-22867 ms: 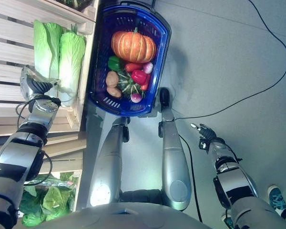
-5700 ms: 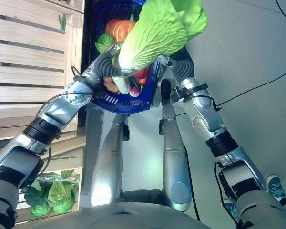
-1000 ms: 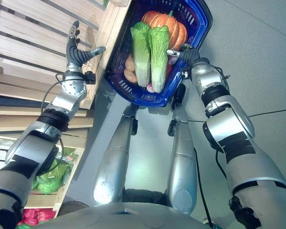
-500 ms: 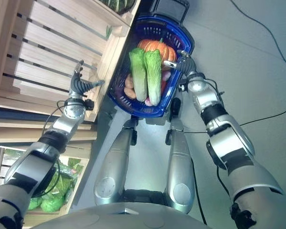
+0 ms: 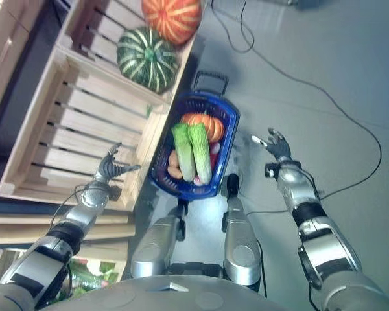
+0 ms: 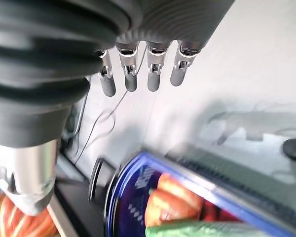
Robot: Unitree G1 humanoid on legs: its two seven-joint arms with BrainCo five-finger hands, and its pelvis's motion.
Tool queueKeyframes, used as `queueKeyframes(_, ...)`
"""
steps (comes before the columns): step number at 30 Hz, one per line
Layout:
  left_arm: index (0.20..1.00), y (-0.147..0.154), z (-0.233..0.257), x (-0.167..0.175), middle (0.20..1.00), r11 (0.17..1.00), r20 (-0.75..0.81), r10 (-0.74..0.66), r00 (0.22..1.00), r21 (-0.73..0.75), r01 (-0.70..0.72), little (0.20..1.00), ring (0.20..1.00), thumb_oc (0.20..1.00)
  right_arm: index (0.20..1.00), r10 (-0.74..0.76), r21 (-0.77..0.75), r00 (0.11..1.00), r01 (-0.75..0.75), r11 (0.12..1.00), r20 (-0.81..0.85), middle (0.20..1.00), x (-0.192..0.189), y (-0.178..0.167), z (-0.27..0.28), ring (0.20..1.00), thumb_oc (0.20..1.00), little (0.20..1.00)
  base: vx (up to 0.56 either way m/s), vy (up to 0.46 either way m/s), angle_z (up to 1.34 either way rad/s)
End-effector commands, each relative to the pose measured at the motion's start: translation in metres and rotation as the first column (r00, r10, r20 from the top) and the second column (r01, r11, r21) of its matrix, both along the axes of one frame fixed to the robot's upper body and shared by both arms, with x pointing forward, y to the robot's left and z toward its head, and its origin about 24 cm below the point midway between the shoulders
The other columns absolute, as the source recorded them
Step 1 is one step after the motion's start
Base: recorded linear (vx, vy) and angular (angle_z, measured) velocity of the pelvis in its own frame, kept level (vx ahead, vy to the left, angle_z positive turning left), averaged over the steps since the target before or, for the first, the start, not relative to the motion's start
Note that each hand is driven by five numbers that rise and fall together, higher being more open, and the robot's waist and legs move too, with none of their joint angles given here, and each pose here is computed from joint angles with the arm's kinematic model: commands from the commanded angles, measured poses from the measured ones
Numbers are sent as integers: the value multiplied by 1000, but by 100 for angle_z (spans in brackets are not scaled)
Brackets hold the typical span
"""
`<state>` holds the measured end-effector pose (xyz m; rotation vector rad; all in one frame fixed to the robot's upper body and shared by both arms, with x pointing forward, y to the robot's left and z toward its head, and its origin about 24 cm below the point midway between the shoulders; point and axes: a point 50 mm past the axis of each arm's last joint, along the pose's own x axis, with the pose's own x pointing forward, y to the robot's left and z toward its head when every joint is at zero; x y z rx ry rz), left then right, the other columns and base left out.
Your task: Pick up fruits and vegetables into the basket
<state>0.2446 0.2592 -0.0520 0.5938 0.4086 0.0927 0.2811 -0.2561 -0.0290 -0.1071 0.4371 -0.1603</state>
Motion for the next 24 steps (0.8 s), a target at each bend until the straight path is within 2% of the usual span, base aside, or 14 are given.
queueKeyframes(1, 1000, 4, -35, -39, 1000, 1000, -184, -20, 983, 6, 22, 1000, 1000, 1000, 1000, -25, 0, 992, 25, 1000, -126, 1000, -36, -14, -32, 1000, 1000, 1000, 165, -32, -10)
queueKeyframes(4, 1000, 3, -55, -66, 1000, 999, -311, -35, 950, -11, 33, 1000, 1000, 1000, 1000, -69, 16, 960, 76, 997, -271, 1000, -70, -17, -62, 1000, 1000, 1000, 149, -41, -12)
queueKeyframes(10, 1000, 9, -77, -105, 1000, 996, -468, 32, 883, -55, -65, 1000, 1000, 1000, 1000, -128, 32, 871, 162, 986, -474, 1000, -122, -15, -98, 1000, 1000, 1000, 35, -29, -3)
queueKeyframes(15, 1000, 7, -88, -123, 1000, 995, -570, 22, 821, -68, -74, 1000, 1000, 1000, 1000, -126, 45, 775, 194, 980, -620, 1000, -155, -12, -114, 1000, 1000, 1000, 2, -21, -5)
queueKeyframes(23, 1000, -2, -97, -138, 1000, 976, -652, 19, 758, -152, -155, 1000, 1000, 1000, 1000, -115, 80, 662, 256, 963, -740, 1000, -192, -6, -127, 1000, 1000, 1000, 0, 0, 0)
queueKeyframes(24, 1000, -4, -100, -143, 1000, 970, -679, 22, 734, -164, -181, 1000, 1000, 1000, 1000, -102, 79, 621, 257, 963, -777, 1000, -202, -5, -130, 1000, 1000, 1000, -35, 5, 1)
